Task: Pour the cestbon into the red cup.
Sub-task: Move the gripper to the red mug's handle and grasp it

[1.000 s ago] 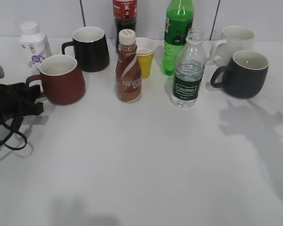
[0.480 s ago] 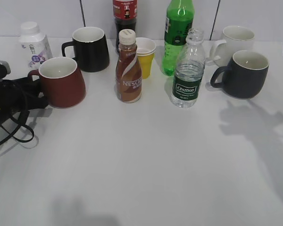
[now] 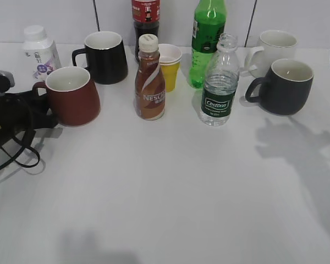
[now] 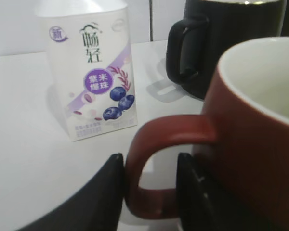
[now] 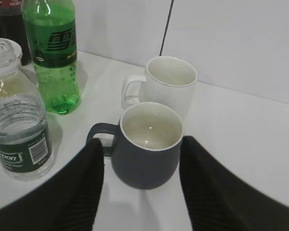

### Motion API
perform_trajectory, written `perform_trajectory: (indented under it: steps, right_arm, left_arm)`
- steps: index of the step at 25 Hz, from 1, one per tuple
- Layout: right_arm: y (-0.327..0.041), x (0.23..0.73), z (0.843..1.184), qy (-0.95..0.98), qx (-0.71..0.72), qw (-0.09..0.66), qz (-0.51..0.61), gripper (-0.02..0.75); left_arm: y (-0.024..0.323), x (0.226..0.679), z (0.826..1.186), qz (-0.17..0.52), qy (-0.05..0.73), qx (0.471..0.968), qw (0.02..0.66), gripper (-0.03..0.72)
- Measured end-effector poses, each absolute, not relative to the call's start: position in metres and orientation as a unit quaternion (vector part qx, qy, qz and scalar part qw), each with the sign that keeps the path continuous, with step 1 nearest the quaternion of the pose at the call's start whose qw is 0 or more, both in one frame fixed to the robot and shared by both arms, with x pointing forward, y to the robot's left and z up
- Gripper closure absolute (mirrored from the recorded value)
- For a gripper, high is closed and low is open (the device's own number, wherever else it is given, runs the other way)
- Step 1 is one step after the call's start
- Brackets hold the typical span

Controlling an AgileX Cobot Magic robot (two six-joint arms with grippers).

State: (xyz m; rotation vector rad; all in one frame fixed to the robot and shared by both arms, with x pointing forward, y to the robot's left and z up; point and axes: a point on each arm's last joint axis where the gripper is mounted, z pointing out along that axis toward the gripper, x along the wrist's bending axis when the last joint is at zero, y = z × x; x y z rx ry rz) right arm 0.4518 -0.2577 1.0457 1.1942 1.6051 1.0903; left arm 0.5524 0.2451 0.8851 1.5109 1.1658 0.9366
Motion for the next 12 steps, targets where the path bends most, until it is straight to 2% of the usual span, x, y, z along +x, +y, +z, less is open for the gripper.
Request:
perform_trajectory:
  steps: [12]
  right_arm:
    - [-0.2577, 0.4518, 1.0457, 0.64, 0.476, 0.418, 0.435, 0.351]
  left_arm:
    - [0.2534, 0.5521, 0.8883, 0.37, 0.469, 0.639, 0.484, 0.402]
